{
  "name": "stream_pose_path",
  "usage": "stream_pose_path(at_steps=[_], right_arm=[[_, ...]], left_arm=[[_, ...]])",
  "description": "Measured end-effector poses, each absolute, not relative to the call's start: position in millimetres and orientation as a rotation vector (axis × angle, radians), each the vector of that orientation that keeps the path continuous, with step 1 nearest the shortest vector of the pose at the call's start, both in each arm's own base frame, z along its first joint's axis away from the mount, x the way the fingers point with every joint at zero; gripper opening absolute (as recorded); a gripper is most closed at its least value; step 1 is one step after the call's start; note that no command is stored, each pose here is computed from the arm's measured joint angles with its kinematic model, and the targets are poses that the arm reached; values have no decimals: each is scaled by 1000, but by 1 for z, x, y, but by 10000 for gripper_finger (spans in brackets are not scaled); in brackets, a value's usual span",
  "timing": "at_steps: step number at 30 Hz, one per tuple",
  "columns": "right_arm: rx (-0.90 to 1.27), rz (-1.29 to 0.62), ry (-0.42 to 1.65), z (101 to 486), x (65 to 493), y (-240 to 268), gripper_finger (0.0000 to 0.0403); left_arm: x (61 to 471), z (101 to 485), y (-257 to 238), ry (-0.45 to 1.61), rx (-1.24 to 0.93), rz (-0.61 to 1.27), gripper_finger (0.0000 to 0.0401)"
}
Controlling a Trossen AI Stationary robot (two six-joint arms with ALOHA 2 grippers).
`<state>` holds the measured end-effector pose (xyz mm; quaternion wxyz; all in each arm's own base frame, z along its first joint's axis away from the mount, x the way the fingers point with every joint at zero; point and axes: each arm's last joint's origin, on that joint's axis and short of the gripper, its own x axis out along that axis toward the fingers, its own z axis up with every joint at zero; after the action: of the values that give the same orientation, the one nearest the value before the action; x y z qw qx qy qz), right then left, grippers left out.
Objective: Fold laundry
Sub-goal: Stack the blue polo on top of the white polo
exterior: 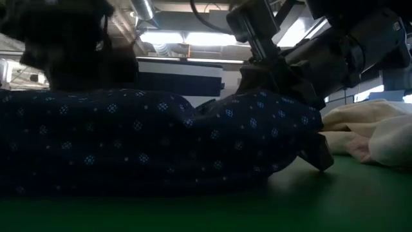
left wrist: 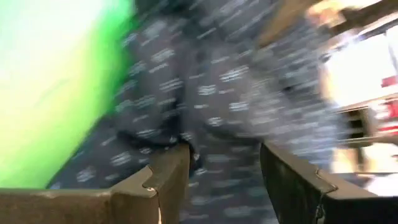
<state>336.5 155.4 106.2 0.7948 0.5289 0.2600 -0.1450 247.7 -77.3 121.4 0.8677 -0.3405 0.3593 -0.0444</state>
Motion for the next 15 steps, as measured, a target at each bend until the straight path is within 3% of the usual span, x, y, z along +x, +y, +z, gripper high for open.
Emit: stream_pose_path(at_steps=[8,15], right_arm=[[1094,-284,605,104,335,156,49],[1068,-244,639,104,335,157,49]], left_arm=[[199,183,-80,811,-882,-102,190],[143,201,-94,873,-971,44,190]])
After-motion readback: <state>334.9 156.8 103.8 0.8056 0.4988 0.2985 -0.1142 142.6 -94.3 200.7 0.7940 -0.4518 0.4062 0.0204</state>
